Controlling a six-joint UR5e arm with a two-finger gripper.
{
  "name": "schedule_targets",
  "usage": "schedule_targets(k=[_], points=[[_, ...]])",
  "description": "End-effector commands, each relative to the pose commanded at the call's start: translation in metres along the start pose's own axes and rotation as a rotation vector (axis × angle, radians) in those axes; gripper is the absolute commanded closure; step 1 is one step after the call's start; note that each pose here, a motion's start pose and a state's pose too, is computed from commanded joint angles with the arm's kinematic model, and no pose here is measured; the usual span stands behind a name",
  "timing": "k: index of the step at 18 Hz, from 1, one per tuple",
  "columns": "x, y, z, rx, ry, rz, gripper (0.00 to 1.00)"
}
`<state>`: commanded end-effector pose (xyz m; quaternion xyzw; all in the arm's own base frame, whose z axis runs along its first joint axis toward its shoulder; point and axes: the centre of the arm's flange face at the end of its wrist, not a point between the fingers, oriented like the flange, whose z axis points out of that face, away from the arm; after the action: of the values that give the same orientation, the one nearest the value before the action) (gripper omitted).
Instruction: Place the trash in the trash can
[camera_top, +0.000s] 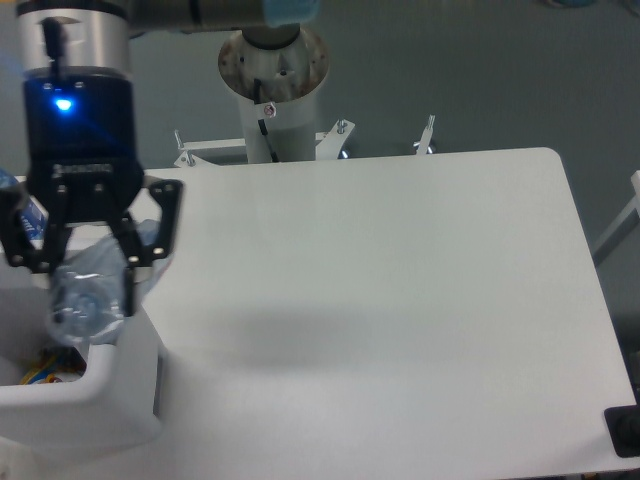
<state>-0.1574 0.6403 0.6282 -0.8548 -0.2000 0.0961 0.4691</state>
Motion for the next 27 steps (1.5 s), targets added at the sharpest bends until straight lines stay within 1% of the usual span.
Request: schedule_targets(k=[3, 5, 8, 12, 18, 21, 22, 23, 24, 25, 27], points=[[0.010, -0.003, -0.005, 0.010, 0.015, 0.008, 0.45], [0.019, -0.002, 0.002, 0.005, 0.026, 0.016, 0.44], [0.037, 0.007, 0.017, -0.017, 0.049, 0.031, 0.44], [0.054, 0.024, 0.048, -0.062, 0.067, 0.047, 0.44], [0.058, 0.030, 0.069, -0.083, 0.070, 0.051, 0.43], [0.065, 0.034, 0.071, -0.089, 0.076, 0.055, 0.43], [0.065, 0.035, 0.072, -0.091, 0.076, 0.056, 0.42], [0.065, 0.035, 0.072, -0.091, 0.078, 0.057, 0.34], [0.065, 0.035, 0.072, -0.092, 0.078, 0.060, 0.15], [0.065, 0.037, 0.073, -0.095, 0.076, 0.060, 0.00], [0.064, 0.041, 0.076, -0.106, 0.075, 0.057, 0.00]])
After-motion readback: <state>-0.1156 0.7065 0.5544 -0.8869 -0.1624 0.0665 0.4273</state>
